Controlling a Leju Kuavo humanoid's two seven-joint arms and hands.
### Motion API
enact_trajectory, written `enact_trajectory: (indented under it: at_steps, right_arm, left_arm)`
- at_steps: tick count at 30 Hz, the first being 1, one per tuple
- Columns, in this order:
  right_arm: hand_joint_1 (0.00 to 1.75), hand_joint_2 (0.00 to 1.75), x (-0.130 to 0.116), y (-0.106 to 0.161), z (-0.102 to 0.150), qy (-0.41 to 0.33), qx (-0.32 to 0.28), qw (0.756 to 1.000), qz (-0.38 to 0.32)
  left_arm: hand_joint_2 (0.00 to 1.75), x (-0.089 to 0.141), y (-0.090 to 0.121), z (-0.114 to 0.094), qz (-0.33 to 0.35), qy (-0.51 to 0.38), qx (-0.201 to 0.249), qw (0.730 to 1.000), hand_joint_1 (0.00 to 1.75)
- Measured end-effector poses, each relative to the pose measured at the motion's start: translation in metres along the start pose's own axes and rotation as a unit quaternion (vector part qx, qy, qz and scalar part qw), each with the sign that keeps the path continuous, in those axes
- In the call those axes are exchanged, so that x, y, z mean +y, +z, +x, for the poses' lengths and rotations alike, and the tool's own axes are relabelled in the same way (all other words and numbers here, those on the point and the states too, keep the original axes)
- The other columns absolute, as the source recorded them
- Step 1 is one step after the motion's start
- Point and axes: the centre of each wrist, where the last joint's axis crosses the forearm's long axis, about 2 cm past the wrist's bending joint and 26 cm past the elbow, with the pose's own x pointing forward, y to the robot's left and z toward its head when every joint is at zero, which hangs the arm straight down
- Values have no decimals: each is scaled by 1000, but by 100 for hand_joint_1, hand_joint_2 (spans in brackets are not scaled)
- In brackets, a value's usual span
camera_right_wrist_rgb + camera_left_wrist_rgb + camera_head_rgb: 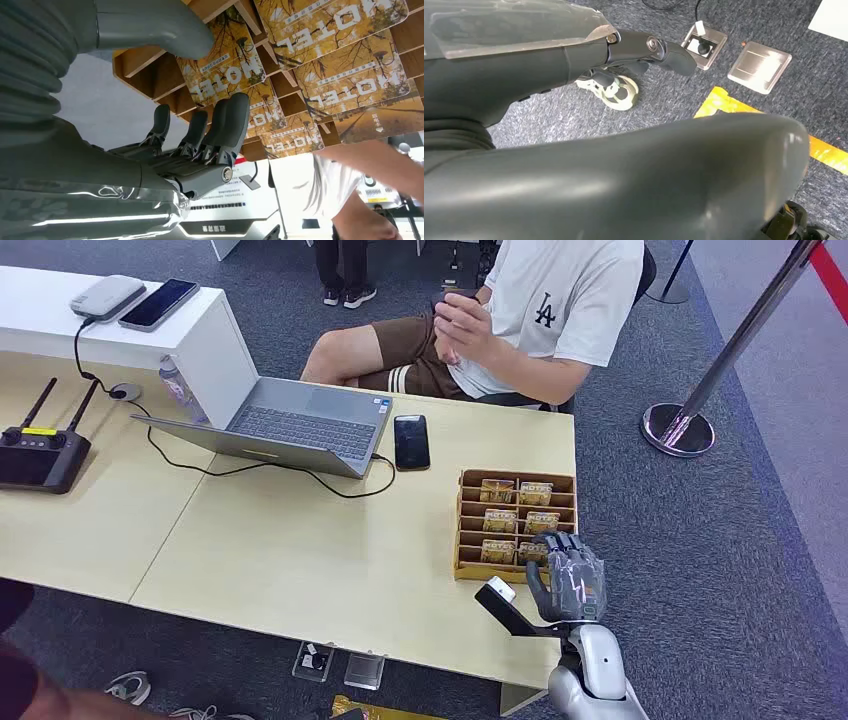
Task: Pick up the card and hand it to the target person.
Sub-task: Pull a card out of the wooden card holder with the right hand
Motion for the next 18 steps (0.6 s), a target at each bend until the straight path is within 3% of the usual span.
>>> enact_trajectory:
  at_steps: [9, 15, 18]
  right_arm:
    - [74, 175, 0, 0, 0, 8, -1, 1000, 3]
    - [37, 175, -1, -2, 0, 10, -1, 1000, 5]
    - [31, 175, -2, -5, -1, 11, -2, 1000, 2]
  left_arm:
    - [0, 1, 0, 0, 1, 4, 0, 1000, 0]
    - [0, 1, 0, 0, 2, 7, 0, 1000, 0]
    - [0, 2, 0, 1, 3, 9, 0, 1000, 0]
